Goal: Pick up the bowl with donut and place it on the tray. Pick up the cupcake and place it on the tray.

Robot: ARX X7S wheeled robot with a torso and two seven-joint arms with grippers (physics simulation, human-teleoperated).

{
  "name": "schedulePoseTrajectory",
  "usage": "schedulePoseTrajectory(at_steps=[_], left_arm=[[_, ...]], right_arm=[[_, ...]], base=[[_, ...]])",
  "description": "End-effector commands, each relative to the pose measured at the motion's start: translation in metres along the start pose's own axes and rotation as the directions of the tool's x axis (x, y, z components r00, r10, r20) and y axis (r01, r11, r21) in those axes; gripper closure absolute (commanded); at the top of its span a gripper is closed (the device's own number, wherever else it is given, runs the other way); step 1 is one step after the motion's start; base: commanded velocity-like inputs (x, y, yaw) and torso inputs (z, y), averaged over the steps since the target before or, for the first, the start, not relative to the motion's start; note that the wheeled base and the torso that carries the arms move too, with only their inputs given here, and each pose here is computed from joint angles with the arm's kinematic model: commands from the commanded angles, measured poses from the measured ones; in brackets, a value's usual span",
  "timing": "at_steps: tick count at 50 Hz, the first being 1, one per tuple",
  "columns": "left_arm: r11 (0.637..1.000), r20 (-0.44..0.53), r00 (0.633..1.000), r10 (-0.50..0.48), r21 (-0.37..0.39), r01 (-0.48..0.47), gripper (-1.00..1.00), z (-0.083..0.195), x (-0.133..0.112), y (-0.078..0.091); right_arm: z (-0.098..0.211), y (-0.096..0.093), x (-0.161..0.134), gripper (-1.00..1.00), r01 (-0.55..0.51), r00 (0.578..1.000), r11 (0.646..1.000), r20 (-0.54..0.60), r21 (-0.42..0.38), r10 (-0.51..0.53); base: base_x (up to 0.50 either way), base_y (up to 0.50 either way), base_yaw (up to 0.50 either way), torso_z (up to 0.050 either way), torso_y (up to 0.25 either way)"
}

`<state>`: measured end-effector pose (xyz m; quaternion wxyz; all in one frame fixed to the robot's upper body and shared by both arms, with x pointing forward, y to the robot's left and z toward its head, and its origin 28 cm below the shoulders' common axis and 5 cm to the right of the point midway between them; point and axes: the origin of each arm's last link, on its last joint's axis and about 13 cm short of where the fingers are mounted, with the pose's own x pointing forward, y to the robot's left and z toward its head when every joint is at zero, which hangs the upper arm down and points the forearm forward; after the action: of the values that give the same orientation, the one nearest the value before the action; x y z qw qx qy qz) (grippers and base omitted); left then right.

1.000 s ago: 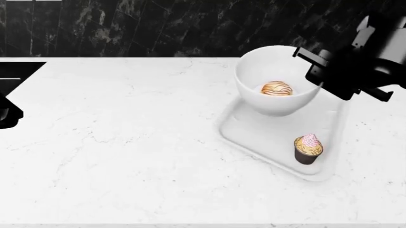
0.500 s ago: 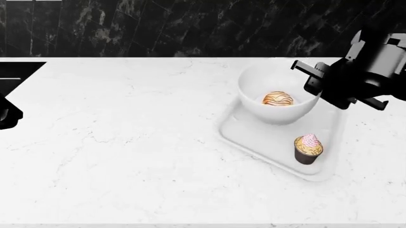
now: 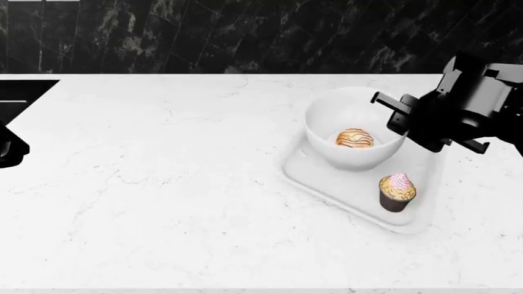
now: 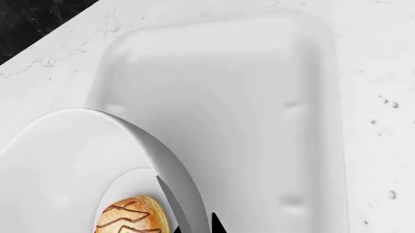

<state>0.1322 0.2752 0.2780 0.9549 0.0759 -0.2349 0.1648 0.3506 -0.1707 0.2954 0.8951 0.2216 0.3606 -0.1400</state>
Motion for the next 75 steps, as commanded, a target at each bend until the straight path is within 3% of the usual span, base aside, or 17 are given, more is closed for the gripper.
schedulePoseTrajectory(at_steps=[1, 26, 27, 44, 55, 66, 75], left_arm=[[1.000, -0.001, 1.000, 0.000, 0.000, 0.000, -1.00, 0.000, 0.000, 0.000], [1.000, 0.001, 1.000, 0.002, 0.002, -0.002, -1.00, 0.001, 0.000, 0.001], [1.000, 0.002, 1.000, 0.002, 0.002, -0.002, -1.00, 0.001, 0.000, 0.001], [1.000, 0.007, 1.000, 0.001, 0.003, -0.001, -1.00, 0.004, 0.000, 0.001], [1.000, 0.015, 1.000, -0.012, 0.007, 0.012, -1.00, 0.009, 0.004, -0.002], [0.999, 0.027, 0.999, -0.025, 0.027, 0.025, -1.00, 0.027, 0.011, -0.008], [0.999, 0.040, 0.999, -0.027, 0.036, 0.025, -1.00, 0.043, 0.011, -0.014]], right_arm=[[0.001, -0.002, 0.003, 1.00, -0.020, 1.000, 1.000, 0.013, 0.011, 0.020], [-0.004, -0.003, 0.014, 1.00, -0.040, 0.999, 0.999, 0.003, -0.004, 0.040], [-0.004, -0.002, 0.013, -1.00, -0.046, 0.999, 0.999, 0.008, -0.006, 0.046], [0.014, 0.006, -0.024, -1.00, -0.065, 0.994, 0.997, 0.080, -0.039, 0.068], [0.014, 0.014, -0.072, -1.00, -0.082, 0.979, 0.981, 0.167, -0.178, 0.112], [-0.027, 0.003, -0.129, -1.00, -0.070, 0.930, 0.921, 0.309, -0.384, 0.200], [-0.072, -0.021, -0.168, -1.00, -0.010, 0.866, 0.882, 0.437, -0.470, 0.243]], base=[[0.00, 0.00, 0.00, 0.000, 0.000], [0.00, 0.00, 0.00, 0.000, 0.000], [0.00, 0.00, 0.00, 0.000, 0.000], [0.00, 0.00, 0.00, 0.000, 0.000], [0.00, 0.00, 0.00, 0.000, 0.000], [0.00, 0.00, 0.00, 0.000, 0.000], [0.00, 0.00, 0.00, 0.000, 0.000]])
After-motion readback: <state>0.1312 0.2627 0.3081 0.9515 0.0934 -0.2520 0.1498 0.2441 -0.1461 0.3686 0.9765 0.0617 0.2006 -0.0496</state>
